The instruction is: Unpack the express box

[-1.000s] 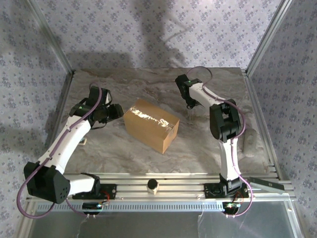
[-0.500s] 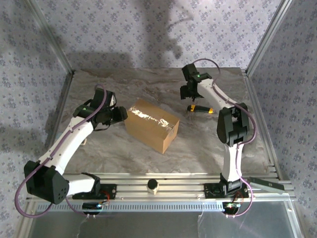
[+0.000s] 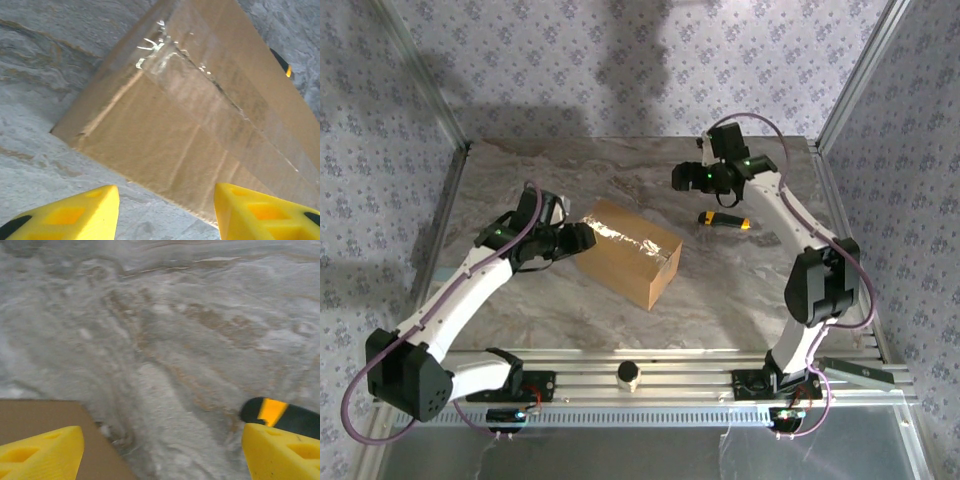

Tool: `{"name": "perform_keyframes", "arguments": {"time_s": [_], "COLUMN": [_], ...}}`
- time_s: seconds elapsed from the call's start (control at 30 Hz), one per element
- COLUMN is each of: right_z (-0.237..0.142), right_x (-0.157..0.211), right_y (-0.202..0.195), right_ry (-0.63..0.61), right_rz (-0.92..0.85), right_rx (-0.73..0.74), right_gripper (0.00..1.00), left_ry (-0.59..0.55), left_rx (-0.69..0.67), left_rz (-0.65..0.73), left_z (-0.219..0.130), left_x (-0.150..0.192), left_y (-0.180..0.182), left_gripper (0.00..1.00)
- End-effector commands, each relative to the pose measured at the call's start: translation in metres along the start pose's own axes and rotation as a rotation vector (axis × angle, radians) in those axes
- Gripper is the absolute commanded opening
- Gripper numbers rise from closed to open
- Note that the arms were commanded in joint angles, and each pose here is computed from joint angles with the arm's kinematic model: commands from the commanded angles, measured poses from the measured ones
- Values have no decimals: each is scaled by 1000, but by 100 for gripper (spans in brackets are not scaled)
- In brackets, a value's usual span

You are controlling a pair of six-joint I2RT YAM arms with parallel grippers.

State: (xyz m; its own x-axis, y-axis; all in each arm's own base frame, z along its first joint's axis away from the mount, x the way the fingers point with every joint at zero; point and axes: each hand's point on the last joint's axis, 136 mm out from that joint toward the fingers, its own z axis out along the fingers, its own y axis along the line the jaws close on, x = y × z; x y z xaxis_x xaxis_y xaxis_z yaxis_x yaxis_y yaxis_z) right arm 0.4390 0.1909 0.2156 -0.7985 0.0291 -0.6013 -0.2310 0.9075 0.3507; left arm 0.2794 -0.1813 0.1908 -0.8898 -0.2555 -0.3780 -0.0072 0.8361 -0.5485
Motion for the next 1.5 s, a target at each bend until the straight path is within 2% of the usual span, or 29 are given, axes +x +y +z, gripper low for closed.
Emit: {"name": "perform_keyframes", "arguments": {"time_s": [0.0,0.23,0.77,0.97,1.2,1.47], "right_z": [-4,-8,-26,-34,-35,-26], "right_x": [14,50,111,122,127,118], "right_y": [38,63,108,119,111,118], "right_ry": [27,79,179,195,175,141], "right_rz": [51,67,36,7,-81,-277], "right_rx": [-236,-346,-399,-400,-259,-58], "right_gripper": [84,86,86,86,85,85], "left_ry": [-14,-11,-46,-47,-36,9], "left_rx": [89,102,4,-13,-17,-61], "left_rz": [-16,-23,6,2,0,-29], "left_z": [5,20,32,36,36,47], "left_x": [-9,-19,-36,-40,-37,-22], "left_y": [-21,-28,-16,-12,-11,7], "left_gripper": [53,53,53,52,54,54]}}
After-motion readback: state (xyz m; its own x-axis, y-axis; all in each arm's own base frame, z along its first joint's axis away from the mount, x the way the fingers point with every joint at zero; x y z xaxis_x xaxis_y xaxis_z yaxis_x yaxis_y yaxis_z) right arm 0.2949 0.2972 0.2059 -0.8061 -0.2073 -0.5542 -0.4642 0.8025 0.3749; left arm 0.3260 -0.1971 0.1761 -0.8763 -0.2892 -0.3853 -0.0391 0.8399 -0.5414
